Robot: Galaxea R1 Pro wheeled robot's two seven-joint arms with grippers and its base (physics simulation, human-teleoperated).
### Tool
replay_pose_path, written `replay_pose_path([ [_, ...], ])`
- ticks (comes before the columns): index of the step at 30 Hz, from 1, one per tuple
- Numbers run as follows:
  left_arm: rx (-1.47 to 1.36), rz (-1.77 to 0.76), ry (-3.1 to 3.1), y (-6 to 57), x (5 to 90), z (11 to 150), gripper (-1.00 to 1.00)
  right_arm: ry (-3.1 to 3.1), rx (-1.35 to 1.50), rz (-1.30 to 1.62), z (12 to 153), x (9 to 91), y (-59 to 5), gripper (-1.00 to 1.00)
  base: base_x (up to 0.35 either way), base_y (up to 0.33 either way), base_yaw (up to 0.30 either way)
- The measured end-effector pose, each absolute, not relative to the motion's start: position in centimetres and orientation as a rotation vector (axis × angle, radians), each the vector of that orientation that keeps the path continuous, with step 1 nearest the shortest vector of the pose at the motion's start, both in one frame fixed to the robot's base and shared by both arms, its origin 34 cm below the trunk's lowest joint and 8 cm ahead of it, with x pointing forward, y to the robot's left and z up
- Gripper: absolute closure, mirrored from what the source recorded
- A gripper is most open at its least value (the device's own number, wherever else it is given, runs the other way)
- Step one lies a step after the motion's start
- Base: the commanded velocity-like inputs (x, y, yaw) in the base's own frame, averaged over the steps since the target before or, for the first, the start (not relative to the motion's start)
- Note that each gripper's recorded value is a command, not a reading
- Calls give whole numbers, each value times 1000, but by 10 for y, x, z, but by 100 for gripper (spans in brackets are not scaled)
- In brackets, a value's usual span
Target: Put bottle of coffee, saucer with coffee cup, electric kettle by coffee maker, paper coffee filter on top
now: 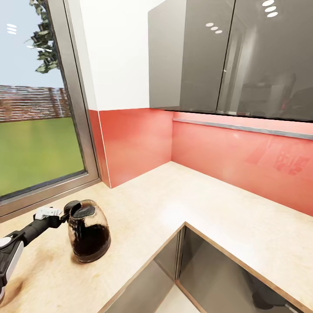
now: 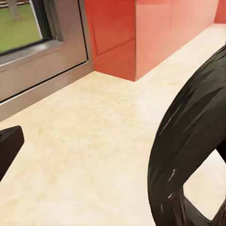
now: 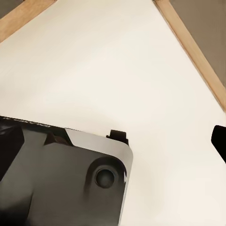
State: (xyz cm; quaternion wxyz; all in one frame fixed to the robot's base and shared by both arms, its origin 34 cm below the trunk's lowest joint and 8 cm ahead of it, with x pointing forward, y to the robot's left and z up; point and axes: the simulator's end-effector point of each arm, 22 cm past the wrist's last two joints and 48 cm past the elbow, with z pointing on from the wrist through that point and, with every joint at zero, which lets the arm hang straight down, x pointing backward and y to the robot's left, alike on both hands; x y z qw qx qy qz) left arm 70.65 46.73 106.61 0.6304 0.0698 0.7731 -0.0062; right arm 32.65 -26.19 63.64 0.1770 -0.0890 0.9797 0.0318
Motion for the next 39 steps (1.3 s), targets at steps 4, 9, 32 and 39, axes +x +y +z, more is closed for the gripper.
replay_pose_path([
  [4,158,-15,1769,467,707,1066,-100,2773,-252,90,636,327,-262,-100,109,-43,0],
  [9,158,-24,1769,461,708,1064,-100,2773,-252,90,636,327,-262,-100,21,-8,0],
  [32,141,-25,1768,459,709,1065,100,2773,-252,89,636,327,-262,-100,1,0,0],
  [39,141,-22,1763,460,710,1066,100,2773,-252,89,636,327,-262,-100,0,0,0],
])
